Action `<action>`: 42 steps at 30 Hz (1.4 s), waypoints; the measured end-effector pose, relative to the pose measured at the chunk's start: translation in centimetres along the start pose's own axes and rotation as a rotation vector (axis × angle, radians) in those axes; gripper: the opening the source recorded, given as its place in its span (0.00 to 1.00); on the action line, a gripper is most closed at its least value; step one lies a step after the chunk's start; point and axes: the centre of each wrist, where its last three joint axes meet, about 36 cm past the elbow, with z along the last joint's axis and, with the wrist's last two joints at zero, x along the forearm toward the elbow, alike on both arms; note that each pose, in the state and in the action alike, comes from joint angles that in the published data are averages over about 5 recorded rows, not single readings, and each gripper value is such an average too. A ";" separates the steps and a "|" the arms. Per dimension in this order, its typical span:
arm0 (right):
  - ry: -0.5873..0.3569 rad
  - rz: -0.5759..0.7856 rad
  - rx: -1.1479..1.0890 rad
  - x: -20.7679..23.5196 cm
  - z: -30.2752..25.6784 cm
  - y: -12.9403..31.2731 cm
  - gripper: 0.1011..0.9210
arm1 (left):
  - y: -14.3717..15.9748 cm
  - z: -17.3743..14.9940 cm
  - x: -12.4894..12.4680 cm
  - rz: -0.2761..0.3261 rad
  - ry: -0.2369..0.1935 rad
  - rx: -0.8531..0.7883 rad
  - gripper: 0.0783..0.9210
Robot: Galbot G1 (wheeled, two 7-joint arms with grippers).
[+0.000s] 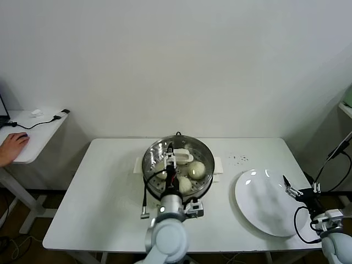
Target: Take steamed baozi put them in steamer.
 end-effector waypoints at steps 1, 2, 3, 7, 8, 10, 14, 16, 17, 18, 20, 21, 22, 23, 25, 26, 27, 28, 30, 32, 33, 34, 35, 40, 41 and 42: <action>0.003 -0.001 0.002 0.0 -0.1 0.0 0.88 | 0.2 0.4 0.3 0.001 -0.003 0.009 0.88; 0.005 -0.002 0.004 0.0 -0.2 0.0 0.88 | 0.5 0.8 0.5 0.001 -0.007 0.019 0.88; 0.007 -0.004 0.005 0.0 -0.4 0.0 0.88 | 0.7 1.3 0.8 -0.001 -0.012 0.030 0.88; 0.011 -0.008 0.008 -0.1 -0.8 0.3 0.88 | 1.6 3.3 1.9 -0.020 -0.039 0.083 0.88; 0.010 -0.008 0.008 -0.1 -0.9 0.4 0.88 | 1.8 3.9 2.1 -0.026 -0.047 0.099 0.88; 0.007 -0.008 0.005 -0.1 -1.1 0.5 0.88 | 2.2 5.1 2.3 -0.041 -0.066 0.136 0.88; 0.001 -0.011 0.000 -0.1 -1.3 1.1 0.88 | 2.7 7.7 2.5 -0.069 -0.101 0.239 0.88; -0.001 -0.012 -0.002 -0.1 -1.3 1.4 0.88 | 2.9 9.1 2.5 -0.076 -0.112 0.307 0.88; -0.002 -0.013 -0.003 0.0 -1.4 1.6 0.88 | 2.9 9.8 2.5 -0.077 -0.115 0.346 0.88; -0.004 -0.014 -0.004 0.0 -1.5 1.8 0.88 | 2.9 10.6 2.5 -0.076 -0.118 0.388 0.88; -0.008 -0.016 -0.007 0.0 -1.6 2.1 0.88 | 2.8 12.2 2.5 -0.070 -0.120 0.478 0.88; -0.011 -0.016 -0.008 0.0 -1.7 2.3 0.88 | 2.7 13.1 2.5 -0.065 -0.120 0.526 0.88; -0.013 -0.018 -0.009 0.0 -1.8 2.5 0.88 | 2.6 13.9 2.5 -0.061 -0.118 0.576 0.88; -0.014 -0.019 -0.010 0.1 -1.9 2.7 0.88 | 2.5 14.8 2.5 -0.057 -0.115 0.628 0.88; -0.018 -0.023 -0.012 0.1 -2.0 3.1 0.88 | 2.1 16.6 2.6 -0.050 -0.105 0.733 0.88; -0.020 -0.026 -0.012 0.2 -2.1 3.3 0.88 | 2.0 17.4 2.6 -0.048 -0.097 0.785 0.88; -0.022 -0.028 -0.013 0.2 -2.2 3.5 0.88 | 1.7 18.3 2.7 -0.047 -0.089 0.836 0.88; -0.024 -0.030 -0.014 0.3 -2.3 3.7 0.88 | 1.5 19.1 2.8 -0.047 -0.079 0.884 0.88; -0.027 -0.034 -0.016 0.4 -2.4 4.0 0.88 | 1.0 20.6 3.0 -0.051 -0.059 0.977 0.88; -0.029 -0.038 -0.019 0.6 -2.6 4.3 0.88 | 0.4 22.0 3.4 -0.056 -0.038 1.059 0.88; -0.031 -0.040 -0.021 0.7 -2.6 4.5 0.88 | 0.0 22.6 3.5 -0.058 -0.028 1.094 0.88; -0.033 -0.042 -0.023 0.8 -2.7 4.6 0.88 | -0.3 23.2 3.7 -0.058 -0.020 1.127 0.88; -0.035 -0.044 -0.025 0.9 -2.8 4.8 0.88 | -0.7 23.7 4.0 -0.058 -0.011 1.157 0.88; -0.045 -0.050 -0.043 1.6 -3.2 5.5 0.88 | -2.6 25.8 5.0 -0.066 0.025 1.271 0.88; -0.046 -0.051 -0.046 1.7 -3.3 5.6 0.88 | -2.8 26.2 5.2 -0.071 0.030 1.286 0.88; -0.046 -0.051 -0.048 1.9 -3.3 5.6 0.88 | -3.1 26.5 5.3 -0.077 0.036 1.300 0.88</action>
